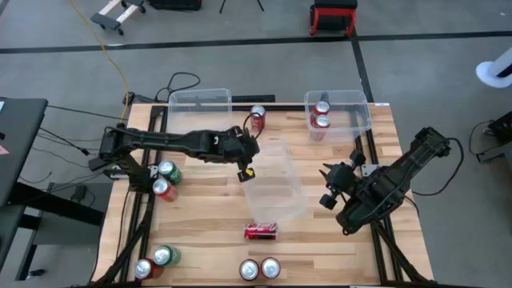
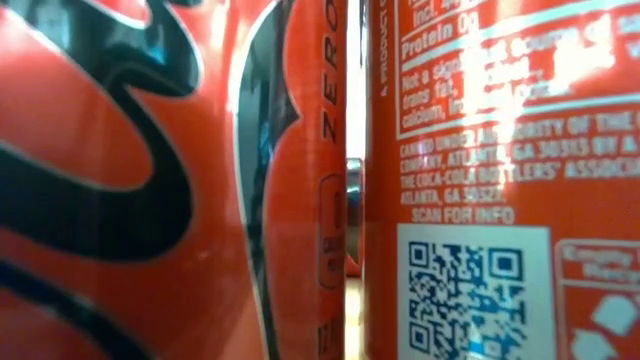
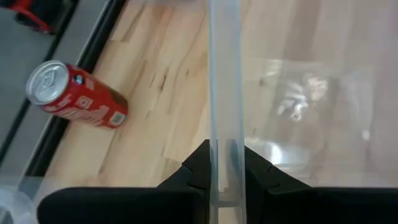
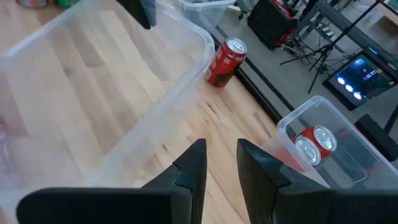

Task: Sort soda cans
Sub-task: Put the middle right red-white soda can into the bottom transparent bin

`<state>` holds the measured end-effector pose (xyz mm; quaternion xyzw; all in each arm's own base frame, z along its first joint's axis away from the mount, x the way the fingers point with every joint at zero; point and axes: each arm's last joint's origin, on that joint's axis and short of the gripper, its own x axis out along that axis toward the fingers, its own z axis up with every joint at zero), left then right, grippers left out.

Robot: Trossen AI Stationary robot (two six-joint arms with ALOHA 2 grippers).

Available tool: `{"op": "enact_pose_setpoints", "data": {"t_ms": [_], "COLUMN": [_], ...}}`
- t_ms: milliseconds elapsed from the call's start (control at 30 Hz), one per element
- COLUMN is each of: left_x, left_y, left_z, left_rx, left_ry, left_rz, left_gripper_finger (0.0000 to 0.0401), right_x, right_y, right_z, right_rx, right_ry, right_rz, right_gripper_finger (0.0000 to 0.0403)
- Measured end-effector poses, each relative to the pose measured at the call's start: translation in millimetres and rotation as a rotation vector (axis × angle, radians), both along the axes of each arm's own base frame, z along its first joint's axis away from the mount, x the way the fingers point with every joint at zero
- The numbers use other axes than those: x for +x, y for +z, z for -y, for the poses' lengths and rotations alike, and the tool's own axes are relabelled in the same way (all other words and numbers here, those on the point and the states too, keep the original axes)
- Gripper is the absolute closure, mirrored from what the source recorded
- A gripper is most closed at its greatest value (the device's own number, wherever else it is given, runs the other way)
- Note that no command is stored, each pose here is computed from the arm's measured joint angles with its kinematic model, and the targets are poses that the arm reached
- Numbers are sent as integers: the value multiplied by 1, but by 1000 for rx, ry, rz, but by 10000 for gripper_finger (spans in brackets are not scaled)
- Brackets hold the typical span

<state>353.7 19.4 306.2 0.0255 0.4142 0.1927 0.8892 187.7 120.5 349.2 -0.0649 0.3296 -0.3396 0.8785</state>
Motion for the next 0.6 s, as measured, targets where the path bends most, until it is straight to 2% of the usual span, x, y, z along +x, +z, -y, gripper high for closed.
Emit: {"op": "enact_pose_setpoints", "data": {"t_ms": [133, 233, 333, 500, 600], "left_x": [3, 6, 8, 12, 13], "left_y": [-2, -3, 0, 3, 4], "left_z": [-4, -9, -14, -24, -30], "left_rx": [-25, -5, 22, -20, -8], "left_ry": [-17, -29, -50, -136, -180], "left_rz": [10, 14, 38, 89, 98], "left_gripper_finger": [364, 351, 334, 299, 278], "right_x": [4, 10, 16, 29, 38], "right_y": [-2, -4, -5, -6, -6], "right_z": [3, 5, 6, 10, 16], "right_rx": [-8, 6, 43, 127, 189], "right_ry": [-1, 13, 45, 122, 161], "right_rz": [-37, -79, -119, -185, -212], "right_gripper_finger": [296, 296, 296, 296, 296]}}
